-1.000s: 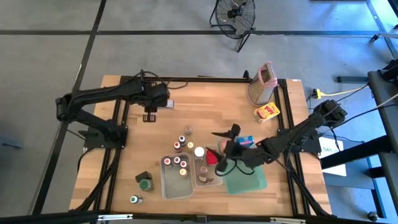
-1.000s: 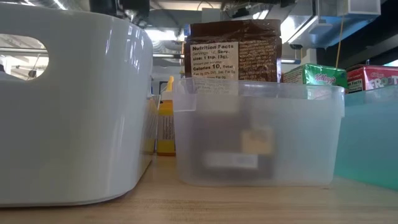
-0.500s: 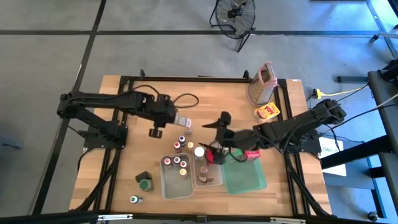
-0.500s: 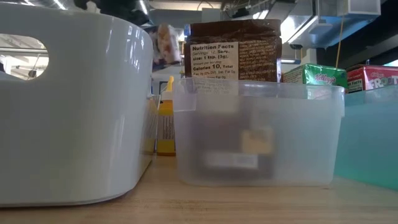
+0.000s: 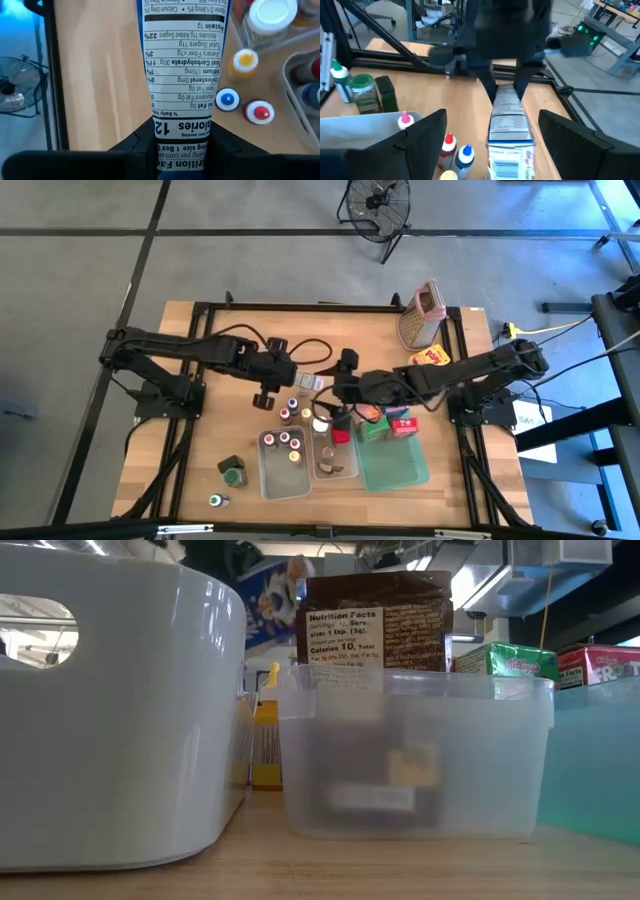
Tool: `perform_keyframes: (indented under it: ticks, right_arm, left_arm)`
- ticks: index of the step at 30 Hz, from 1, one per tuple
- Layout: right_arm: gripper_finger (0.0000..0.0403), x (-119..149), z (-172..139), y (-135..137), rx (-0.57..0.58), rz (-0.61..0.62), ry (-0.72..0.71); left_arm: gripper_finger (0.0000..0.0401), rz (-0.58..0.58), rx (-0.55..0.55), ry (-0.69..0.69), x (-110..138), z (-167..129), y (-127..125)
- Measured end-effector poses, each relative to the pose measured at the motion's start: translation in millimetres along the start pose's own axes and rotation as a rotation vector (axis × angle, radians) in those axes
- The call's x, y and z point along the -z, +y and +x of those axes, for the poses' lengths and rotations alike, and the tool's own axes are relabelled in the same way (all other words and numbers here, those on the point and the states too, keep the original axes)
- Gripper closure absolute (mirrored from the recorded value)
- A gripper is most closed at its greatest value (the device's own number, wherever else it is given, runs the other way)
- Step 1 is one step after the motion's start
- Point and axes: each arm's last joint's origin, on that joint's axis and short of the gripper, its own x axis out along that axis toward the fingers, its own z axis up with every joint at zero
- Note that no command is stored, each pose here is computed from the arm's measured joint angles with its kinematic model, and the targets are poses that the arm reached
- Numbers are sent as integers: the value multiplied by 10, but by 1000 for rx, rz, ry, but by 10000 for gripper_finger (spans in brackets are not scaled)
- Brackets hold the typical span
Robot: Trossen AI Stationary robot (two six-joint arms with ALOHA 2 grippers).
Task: Pick & Place Kitchen Items
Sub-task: Put the blue cereal box into the blue bin
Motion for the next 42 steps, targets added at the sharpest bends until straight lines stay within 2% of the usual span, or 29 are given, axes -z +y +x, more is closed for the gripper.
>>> perform_keyframes:
  ticks: [9,22,38,42]
  right_arm:
    - [84,32,154,-167,21,-4,0]
    - [84,153,356,-206,2,-12,42]
    - [84,320,537,-241,-25,13,120]
    - [84,317,536,-241,-24,16,121]
  left_arm:
    - [301,-47,-2,-24,-47,-59,28]
    - [301,14,7,31,-139,227,-23]
    - [301,11,-8,-41,-262,56,53]
    - [301,12,19,-42,-261,60,44]
